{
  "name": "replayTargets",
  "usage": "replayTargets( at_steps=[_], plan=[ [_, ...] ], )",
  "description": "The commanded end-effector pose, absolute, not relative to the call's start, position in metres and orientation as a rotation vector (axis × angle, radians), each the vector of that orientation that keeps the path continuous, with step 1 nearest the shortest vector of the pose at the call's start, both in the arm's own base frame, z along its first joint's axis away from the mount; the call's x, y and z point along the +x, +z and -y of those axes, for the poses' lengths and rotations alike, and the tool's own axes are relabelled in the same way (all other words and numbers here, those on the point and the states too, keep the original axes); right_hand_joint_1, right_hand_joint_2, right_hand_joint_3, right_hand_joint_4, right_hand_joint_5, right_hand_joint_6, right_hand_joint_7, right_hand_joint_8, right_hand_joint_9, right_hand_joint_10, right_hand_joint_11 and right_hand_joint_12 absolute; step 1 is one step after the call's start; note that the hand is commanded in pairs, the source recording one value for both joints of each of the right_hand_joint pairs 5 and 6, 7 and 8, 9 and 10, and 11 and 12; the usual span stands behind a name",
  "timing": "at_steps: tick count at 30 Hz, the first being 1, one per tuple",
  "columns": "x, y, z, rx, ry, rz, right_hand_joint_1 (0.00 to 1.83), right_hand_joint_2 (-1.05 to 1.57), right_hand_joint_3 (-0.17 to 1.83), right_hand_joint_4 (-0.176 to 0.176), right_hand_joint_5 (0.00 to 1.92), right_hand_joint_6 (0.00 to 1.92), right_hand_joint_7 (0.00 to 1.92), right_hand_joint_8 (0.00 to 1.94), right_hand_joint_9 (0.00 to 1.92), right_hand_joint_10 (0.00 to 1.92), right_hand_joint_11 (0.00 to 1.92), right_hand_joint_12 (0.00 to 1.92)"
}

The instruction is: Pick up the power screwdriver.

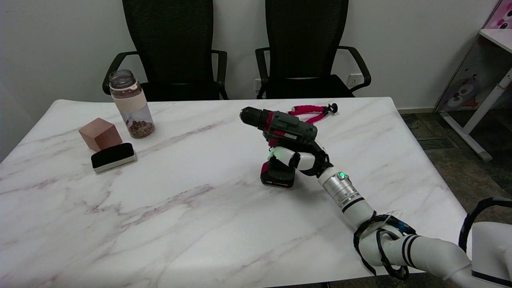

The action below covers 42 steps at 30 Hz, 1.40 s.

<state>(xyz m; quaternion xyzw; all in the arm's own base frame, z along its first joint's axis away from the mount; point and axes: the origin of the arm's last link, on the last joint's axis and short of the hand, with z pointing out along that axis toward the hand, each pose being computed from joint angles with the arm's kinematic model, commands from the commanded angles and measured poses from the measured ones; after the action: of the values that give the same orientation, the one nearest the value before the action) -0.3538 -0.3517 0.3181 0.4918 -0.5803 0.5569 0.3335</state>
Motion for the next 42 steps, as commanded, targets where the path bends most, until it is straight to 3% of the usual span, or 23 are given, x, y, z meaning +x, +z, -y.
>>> replayTargets(
  at_steps=[1,6,11,18,21,29,31,34,42],
  plan=[
    [-0.3558,0.317,0.3514,1.266,1.451,1.527,1.3,0.76,1.1,0.08,0.95,0.95,0.95,0.95,1.73,1.73,1.23,1.23],
    [-0.3566,0.3172,0.3517,1.259,1.446,1.528,1.26,0.93,0.95,0.043,1.01,1.01,1.01,1.01,1.92,1.92,1.44,1.44],
    [-0.3563,0.3176,0.3523,1.257,1.449,1.527,1.26,0.9,0.85,0.028,1.04,1.04,1.04,1.04,1.92,1.92,1.67,1.67],
    [-0.3555,0.3175,0.3532,1.257,1.451,1.527,1.26,0.91,0.82,0.026,1.04,1.04,1.04,1.04,1.92,1.92,1.77,1.77],
    [-0.3552,0.3175,0.3537,1.257,1.451,1.526,1.26,0.92,0.82,0.051,1.01,1.01,1.01,1.01,1.92,1.92,1.82,1.82],
    [-0.356,0.3174,0.3546,1.247,1.451,1.529,1.27,0.96,0.76,0.172,0.97,0.97,0.97,0.97,1.92,1.92,1.92,1.92],
    [-0.3556,0.3174,0.3551,1.249,1.451,1.527,1.26,0.96,0.76,0.088,1.01,1.01,1.01,1.01,1.92,1.92,1.92,1.92],
    [-0.3553,0.3174,0.3556,1.248,1.451,1.528,1.24,1.0,0.8,-0.007,1.12,1.12,1.12,1.12,1.92,1.92,1.92,1.92],
    [-0.3555,0.3164,0.3551,1.248,1.451,1.532,1.22,1.1,0.76,-0.046,1.36,1.36,1.36,1.36,1.92,1.92,1.92,1.92]
  ],
)
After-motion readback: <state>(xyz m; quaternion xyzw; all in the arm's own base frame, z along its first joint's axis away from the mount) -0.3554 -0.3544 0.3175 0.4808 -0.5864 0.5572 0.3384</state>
